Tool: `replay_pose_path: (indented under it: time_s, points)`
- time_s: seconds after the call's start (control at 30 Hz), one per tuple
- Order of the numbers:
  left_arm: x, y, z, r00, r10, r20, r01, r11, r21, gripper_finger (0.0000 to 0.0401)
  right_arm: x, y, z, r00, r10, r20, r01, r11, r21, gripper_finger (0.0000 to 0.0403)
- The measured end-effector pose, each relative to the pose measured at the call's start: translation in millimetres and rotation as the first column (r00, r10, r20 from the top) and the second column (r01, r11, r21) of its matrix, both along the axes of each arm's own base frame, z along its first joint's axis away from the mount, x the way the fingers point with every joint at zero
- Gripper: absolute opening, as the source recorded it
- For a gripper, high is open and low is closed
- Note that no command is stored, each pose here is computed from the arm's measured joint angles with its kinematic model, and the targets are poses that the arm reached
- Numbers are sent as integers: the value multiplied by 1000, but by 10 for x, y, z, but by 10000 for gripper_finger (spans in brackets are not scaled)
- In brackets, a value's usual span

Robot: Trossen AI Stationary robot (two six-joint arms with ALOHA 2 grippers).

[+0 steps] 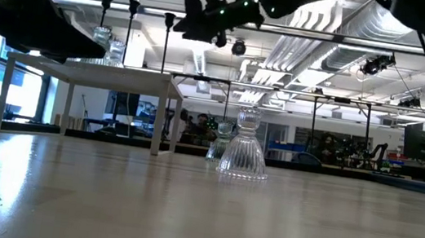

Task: Pick & Place candle stick holders
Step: Put the transparent candle holder on the shelf aligned with the transparent candle holders

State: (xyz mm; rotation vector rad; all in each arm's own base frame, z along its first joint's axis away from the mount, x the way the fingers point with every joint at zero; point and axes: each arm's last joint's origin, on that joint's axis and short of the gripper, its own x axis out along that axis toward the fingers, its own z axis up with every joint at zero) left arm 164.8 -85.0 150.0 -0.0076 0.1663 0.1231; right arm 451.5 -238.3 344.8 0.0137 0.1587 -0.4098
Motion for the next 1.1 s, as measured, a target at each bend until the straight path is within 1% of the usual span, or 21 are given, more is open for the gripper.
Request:
replay_pose_path:
  time_s: [0.1,0.2,0.27,0.37,0.47,0.53,0.63,0.7,0.8,0.87,0.97,1.1]
  points:
    - [-1,1,-2,1000,3,-2,-3,1000,2,1,-77,141,105,996,-6,-88,5,1000,-13,195]
    - [-1,1,-2,1000,3,-2,-3,1000,2,1,-152,295,158,979,-4,-203,-2,1000,-26,169]
    - [-1,1,-3,1000,3,-2,-3,1000,-1,1,-194,406,153,959,15,-284,-24,999,-27,142]
    - [-1,0,-3,1000,2,-1,-2,1000,-17,1,-277,595,89,935,45,-351,-65,997,-44,88]
    - [-2,0,-5,1000,4,-1,-4,1000,-30,1,-445,754,-33,939,80,-333,-104,993,-56,23]
    - [-2,0,-6,1000,6,-1,-6,999,-39,1,-631,839,-130,955,86,-283,-109,992,-66,8]
    - [-3,1,-9,1000,8,-2,-8,999,-46,1,-984,991,-312,974,93,-207,-103,994,-40,21]
    - [-3,1,-12,1000,9,-4,-9,999,-44,1,-1204,1165,-469,977,105,-185,-109,994,-10,20]
    - [-3,2,-11,1000,11,-5,-11,999,-36,1,-1504,1520,-709,968,175,-179,-172,985,30,4]
    - [-3,2,-10,1000,9,-5,-9,1000,-28,1,-1670,1765,-856,960,228,-161,-218,973,73,6]
    - [-1,1,-1,1000,8,3,-8,1000,-25,1,-1872,2088,-1046,960,254,-117,-241,964,111,28]
    - [-1,1,1,1000,9,4,-9,1000,-25,1,-2032,2402,-1305,955,260,-140,-242,961,136,81]
